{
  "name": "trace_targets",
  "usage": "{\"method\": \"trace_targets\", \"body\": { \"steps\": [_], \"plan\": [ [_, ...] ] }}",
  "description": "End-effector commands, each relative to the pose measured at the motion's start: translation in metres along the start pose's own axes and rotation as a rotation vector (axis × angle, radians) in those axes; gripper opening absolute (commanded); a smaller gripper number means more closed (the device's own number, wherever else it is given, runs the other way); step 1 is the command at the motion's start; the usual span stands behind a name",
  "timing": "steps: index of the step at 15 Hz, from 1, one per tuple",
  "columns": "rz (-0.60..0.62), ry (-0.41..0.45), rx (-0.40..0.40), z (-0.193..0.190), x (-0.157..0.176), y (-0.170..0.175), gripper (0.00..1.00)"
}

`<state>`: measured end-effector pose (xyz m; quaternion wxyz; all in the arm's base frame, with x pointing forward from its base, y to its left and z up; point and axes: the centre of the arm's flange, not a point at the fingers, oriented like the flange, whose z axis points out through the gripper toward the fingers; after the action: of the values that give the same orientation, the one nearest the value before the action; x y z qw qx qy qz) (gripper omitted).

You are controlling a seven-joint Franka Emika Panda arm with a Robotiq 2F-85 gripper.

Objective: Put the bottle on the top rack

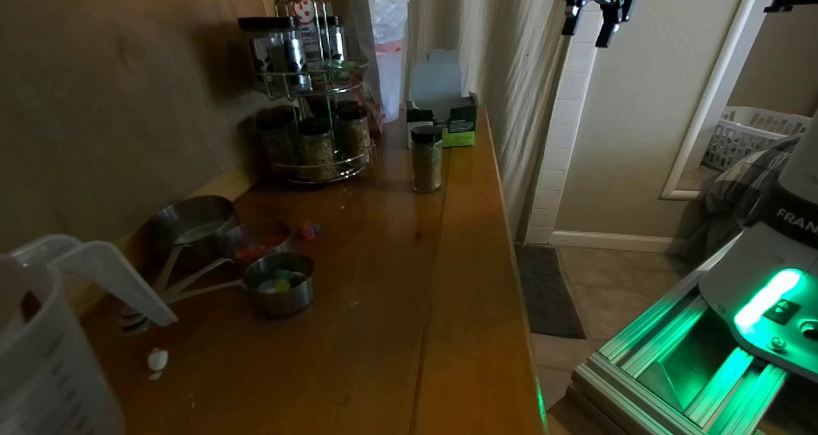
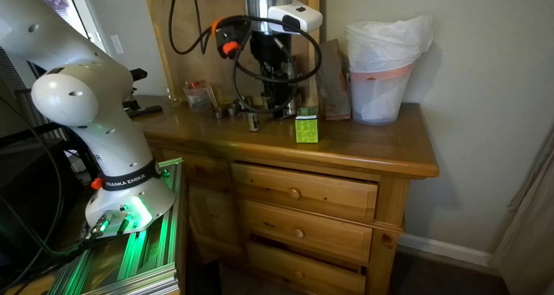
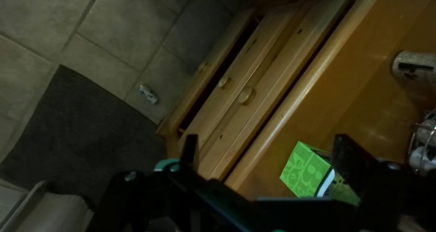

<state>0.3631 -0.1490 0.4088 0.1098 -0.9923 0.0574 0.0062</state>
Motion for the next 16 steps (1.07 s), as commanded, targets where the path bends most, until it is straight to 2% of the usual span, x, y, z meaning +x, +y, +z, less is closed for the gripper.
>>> {"method": "trace_targets", "body": {
  "steps": [1,3,7,10,12,14,16],
  "plan": [
    [0.000,0.000,0.000,0.000,0.000,0.000,1.00],
    [-0.093,0.007,0.007,0.005,-0.018,-0.026,1.00],
    [-0.317,-0.039,0.021,0.032,-0.067,-0.107,1.00],
    [-0.470,-0.019,-0.020,0.055,-0.094,-0.173,1.00],
    [-0.542,0.044,-0.085,0.051,-0.095,-0.218,1.00],
    [-0.571,0.121,-0.194,0.048,-0.092,-0.262,1.00],
    [-0.583,0.131,-0.296,0.056,-0.097,-0.296,1.00]
  ]
}}
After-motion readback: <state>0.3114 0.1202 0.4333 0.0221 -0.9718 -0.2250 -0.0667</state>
